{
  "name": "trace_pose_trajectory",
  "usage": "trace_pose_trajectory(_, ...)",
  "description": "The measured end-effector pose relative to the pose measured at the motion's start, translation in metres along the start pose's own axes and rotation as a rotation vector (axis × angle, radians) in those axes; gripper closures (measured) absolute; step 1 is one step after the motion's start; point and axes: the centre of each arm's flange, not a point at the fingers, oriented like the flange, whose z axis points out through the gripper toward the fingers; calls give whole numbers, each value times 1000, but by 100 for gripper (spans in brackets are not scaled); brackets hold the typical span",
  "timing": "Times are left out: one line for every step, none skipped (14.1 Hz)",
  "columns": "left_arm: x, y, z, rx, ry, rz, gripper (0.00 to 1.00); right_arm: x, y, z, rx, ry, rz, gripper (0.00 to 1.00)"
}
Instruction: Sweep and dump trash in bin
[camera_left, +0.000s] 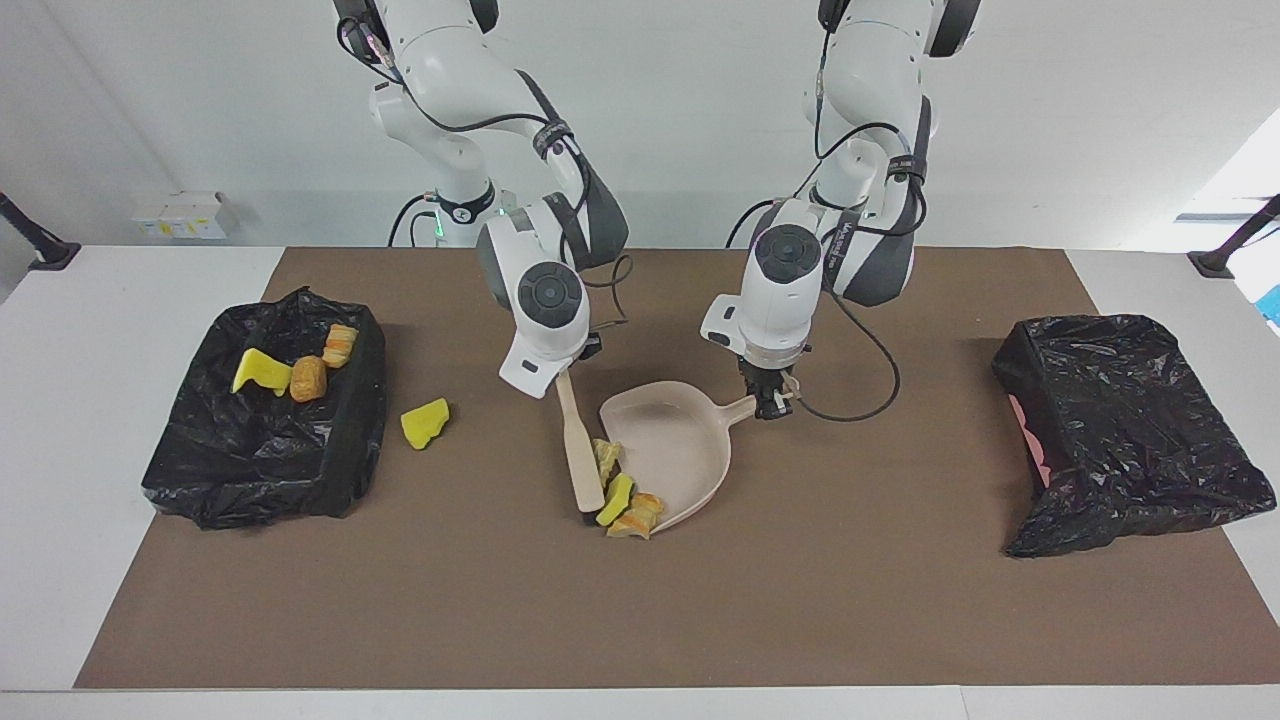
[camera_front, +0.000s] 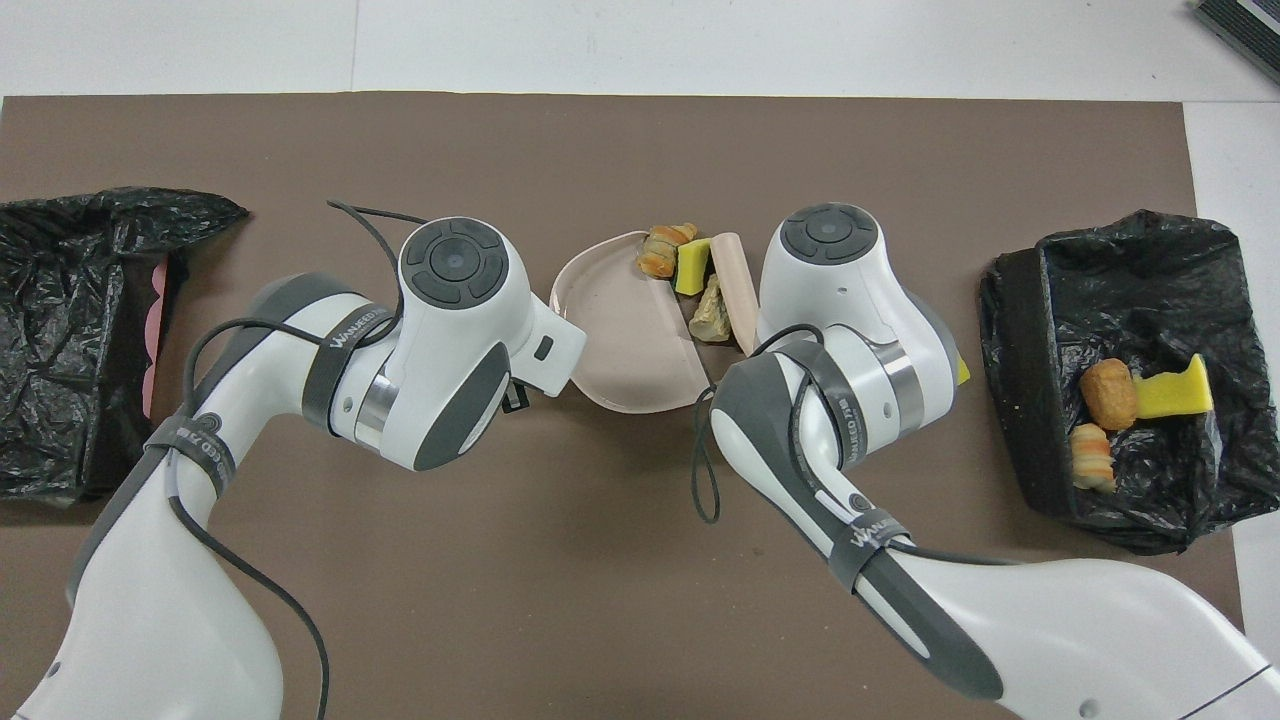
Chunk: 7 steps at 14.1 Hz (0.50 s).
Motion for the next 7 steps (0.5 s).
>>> trace_pose_trajectory(0,0,0,0,0,0,68,-6,-9,1,-1,-21,-11,73)
trace_pose_trajectory(0,0,0,1,0,-1,68,-11,-18,1,-10,-34,-15,73)
trace_pose_trajectory(0,0,0,1,0,-1,68,-15,-26,0,-17,-40,-8,73)
trace_pose_trajectory(0,0,0,1,0,-1,68,-19,-34,-1,-23,-41,0,73)
trace_pose_trajectory(0,0,0,1,0,-1,68,-23,-43,-2,-26,-38,1,73)
trace_pose_trajectory(0,0,1,1,1,-1,68,-27,-52,-3,-27,-38,-2,73)
trace_pose_trajectory(0,0,1,2,2,-1,68,-31,-63,-4,-26,-39,0,73)
